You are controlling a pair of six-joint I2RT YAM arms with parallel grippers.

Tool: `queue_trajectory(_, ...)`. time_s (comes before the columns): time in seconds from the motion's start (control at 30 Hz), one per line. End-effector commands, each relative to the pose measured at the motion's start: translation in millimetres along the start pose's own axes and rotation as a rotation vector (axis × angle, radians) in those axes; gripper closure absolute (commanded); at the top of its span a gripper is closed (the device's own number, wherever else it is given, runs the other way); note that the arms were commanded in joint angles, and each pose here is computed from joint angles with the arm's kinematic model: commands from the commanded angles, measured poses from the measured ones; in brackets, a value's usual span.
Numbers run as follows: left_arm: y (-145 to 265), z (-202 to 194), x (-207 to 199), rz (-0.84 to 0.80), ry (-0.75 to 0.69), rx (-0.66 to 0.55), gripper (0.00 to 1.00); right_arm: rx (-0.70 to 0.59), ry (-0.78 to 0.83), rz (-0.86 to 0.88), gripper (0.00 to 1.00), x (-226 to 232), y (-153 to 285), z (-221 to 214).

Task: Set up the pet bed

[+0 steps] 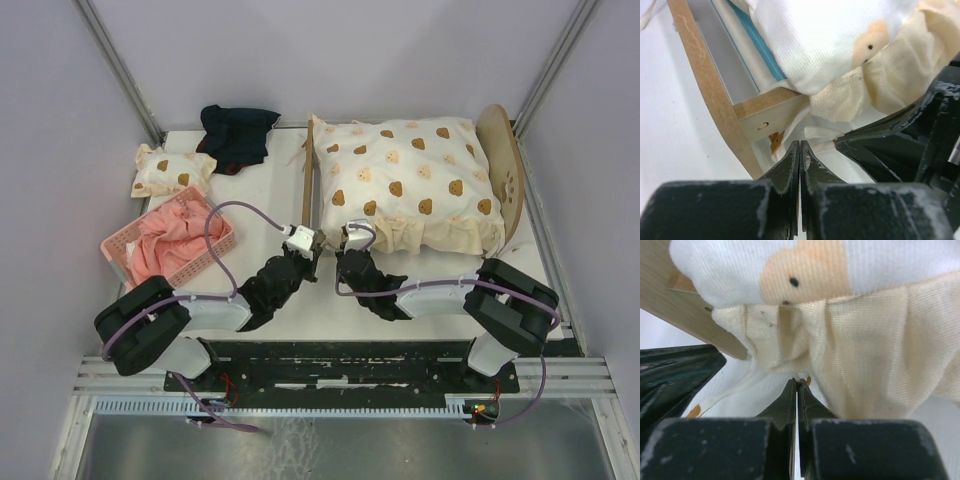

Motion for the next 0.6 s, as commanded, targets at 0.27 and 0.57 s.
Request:
queue_trajectory(0.27, -7.2, 12.4, -0.8, 0.012, -0.052, -0.060, 0.76, -0.070, -0.050, 0.032, 0.98, 3.0, 6.7, 21.7)
queue_trajectory(0.57, -21.2, 0.1, 6.8, 0.097, -0.115, -0.030, 0.69, -0.071, -0.052, 0.025, 0.98, 2.7, 8.5, 26.8)
Point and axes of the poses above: each gripper's point midway between its finger pads, its own y axis back along the fingers, its own x axis along the line the jaws close on, z = x × y, the point moved 4 cm from there along y, back along the fingers, and after that the axes turned 3 degrees about y, right-handed, at the moved point
